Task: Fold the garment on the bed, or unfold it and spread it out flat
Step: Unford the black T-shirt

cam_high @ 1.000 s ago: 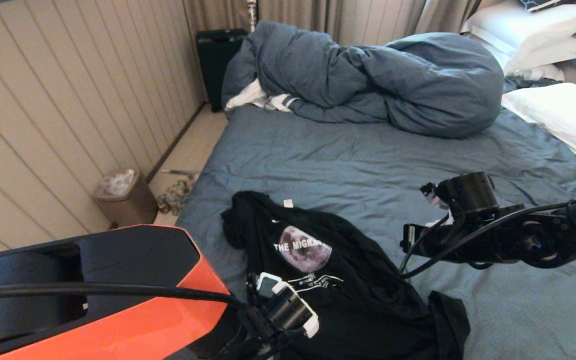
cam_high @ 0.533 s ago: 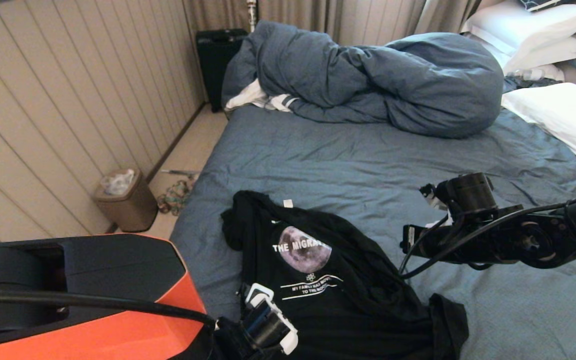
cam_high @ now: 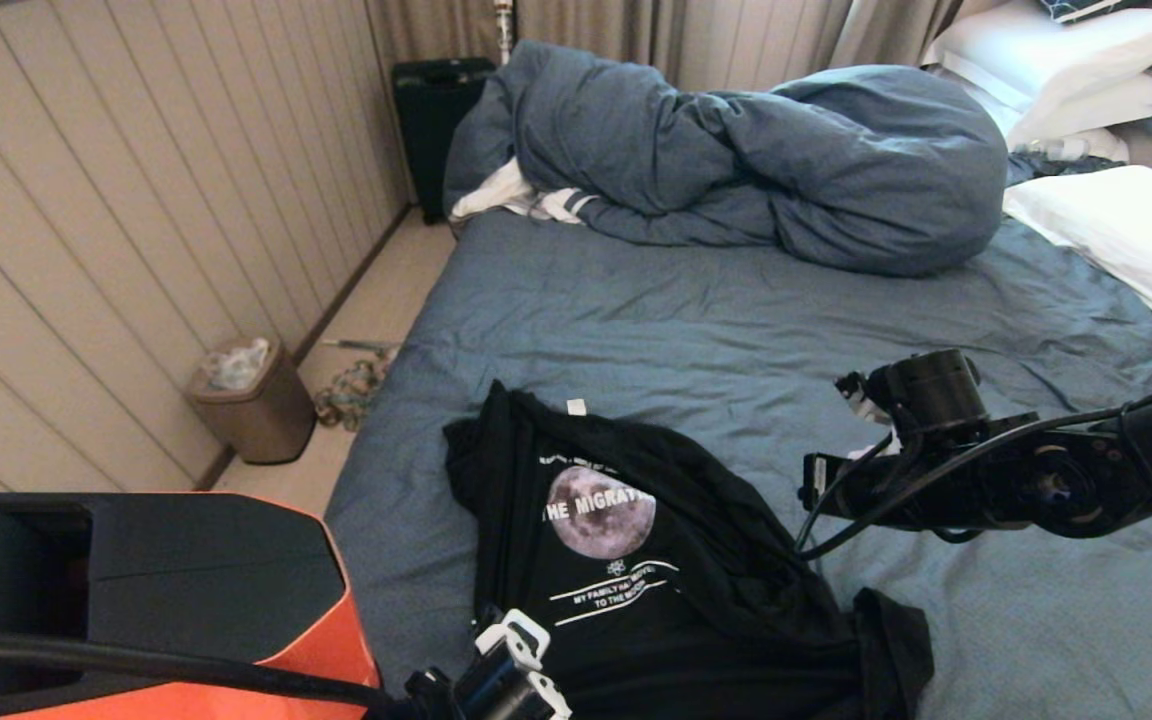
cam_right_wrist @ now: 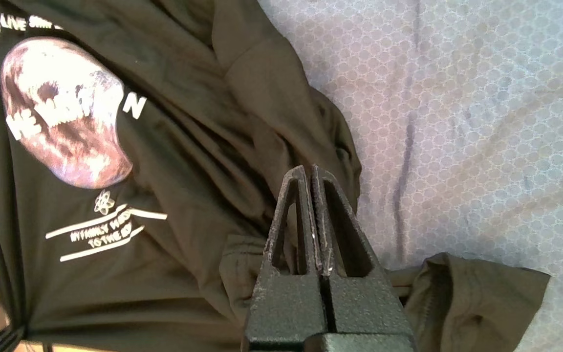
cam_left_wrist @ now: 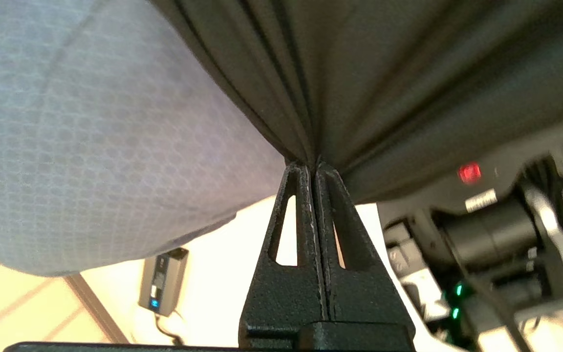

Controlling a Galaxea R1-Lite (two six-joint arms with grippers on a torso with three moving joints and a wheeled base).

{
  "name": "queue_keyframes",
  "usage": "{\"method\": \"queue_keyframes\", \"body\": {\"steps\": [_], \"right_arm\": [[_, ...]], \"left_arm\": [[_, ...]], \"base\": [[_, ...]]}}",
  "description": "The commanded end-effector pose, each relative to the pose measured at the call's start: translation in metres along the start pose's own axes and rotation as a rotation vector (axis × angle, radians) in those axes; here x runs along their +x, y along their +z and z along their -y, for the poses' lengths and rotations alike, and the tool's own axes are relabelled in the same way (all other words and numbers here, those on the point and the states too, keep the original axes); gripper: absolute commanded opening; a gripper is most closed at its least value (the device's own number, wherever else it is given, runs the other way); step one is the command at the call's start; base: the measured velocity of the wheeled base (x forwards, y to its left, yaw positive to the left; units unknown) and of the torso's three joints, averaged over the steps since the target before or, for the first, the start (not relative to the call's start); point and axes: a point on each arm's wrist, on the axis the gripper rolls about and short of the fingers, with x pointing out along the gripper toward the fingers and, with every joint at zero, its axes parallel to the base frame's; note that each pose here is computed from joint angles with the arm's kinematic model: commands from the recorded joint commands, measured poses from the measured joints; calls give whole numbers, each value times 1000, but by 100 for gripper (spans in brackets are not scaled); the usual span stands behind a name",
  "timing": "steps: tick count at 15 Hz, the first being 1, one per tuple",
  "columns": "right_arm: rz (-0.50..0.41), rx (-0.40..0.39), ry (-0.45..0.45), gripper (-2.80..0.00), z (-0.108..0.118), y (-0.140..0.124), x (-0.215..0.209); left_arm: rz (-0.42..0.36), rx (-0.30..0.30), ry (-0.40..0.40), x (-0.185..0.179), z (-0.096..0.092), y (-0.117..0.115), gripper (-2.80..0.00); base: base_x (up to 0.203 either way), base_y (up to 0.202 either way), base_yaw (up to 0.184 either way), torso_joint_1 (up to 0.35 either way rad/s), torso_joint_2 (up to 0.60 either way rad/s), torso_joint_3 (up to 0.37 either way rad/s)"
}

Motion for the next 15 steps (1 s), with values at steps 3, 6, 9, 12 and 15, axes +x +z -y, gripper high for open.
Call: {"method": "queue_keyframes", "body": {"steps": [3, 6, 9, 12, 15], "right_arm": [[-12, 0, -3, -280, 0, -2, 4], [-10, 1, -2, -280, 0, -2, 4], [-11, -1, -2, -280, 0, -2, 4], [-11, -1, -2, -280, 0, -2, 4], [-12, -1, -3, -280, 0, -2, 4]], "left_arm": [[5, 30, -11, -10, -5, -4, -280], [32, 62, -28, -19, -7, -5, -280], [50, 49, -32, -19, -7, -2, -280], [35, 61, -30, -18, -7, -5, -280], [40, 54, -30, -17, -6, -4, -280]], "base": [[0, 0, 0, 0, 0, 0], [0, 0, 0, 0, 0, 0], [0, 0, 0, 0, 0, 0], [0, 0, 0, 0, 0, 0], [0, 0, 0, 0, 0, 0]]}}
